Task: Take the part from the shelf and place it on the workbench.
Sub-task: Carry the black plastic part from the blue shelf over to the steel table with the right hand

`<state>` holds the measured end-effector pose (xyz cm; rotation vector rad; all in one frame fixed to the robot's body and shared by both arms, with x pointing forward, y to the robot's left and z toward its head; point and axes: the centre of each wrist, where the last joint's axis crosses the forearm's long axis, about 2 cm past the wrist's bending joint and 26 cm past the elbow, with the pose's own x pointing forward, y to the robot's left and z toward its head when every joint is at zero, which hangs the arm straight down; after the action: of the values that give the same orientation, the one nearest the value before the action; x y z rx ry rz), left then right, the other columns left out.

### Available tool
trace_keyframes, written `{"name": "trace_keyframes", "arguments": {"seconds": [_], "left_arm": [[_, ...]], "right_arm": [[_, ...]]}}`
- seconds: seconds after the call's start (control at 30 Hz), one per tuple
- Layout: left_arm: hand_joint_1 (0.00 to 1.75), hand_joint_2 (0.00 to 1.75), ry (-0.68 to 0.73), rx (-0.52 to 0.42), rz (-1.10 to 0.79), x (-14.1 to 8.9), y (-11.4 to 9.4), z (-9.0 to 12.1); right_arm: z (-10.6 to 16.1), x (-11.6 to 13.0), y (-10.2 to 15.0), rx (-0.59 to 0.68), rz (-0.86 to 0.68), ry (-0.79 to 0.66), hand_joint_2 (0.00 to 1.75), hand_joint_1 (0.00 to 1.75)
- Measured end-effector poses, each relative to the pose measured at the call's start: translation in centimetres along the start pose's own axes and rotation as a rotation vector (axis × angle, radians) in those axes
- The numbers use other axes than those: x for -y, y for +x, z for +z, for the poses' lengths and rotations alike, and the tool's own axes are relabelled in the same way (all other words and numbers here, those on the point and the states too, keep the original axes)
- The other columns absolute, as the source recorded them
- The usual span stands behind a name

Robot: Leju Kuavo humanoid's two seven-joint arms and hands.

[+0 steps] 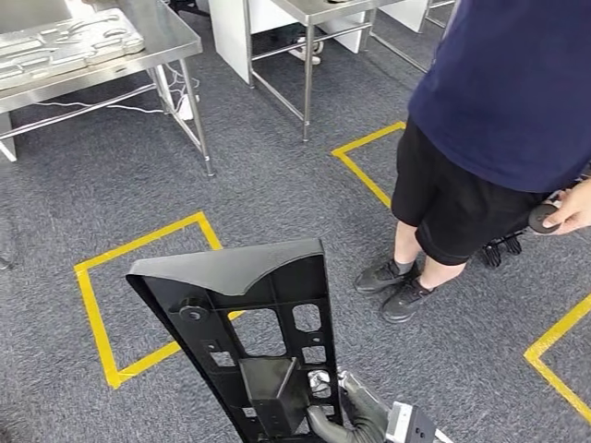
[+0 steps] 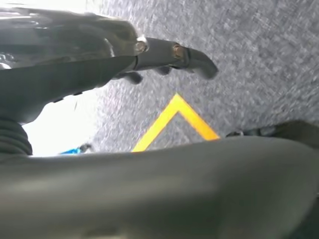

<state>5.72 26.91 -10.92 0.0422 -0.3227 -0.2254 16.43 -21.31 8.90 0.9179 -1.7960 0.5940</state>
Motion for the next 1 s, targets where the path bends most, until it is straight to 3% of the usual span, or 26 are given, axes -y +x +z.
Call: {"name": "trace_keyframes", "arguments": {"seconds": [1.0], "left_arm": [[0.00, 1.75, -0.005, -0.010, -0.003, 0.08, -0.30, 0.06]], "right_arm": [[0.54, -0.97, 0.20, -0.003, -0.020, -0.029, 1.75, 1.75]]}}
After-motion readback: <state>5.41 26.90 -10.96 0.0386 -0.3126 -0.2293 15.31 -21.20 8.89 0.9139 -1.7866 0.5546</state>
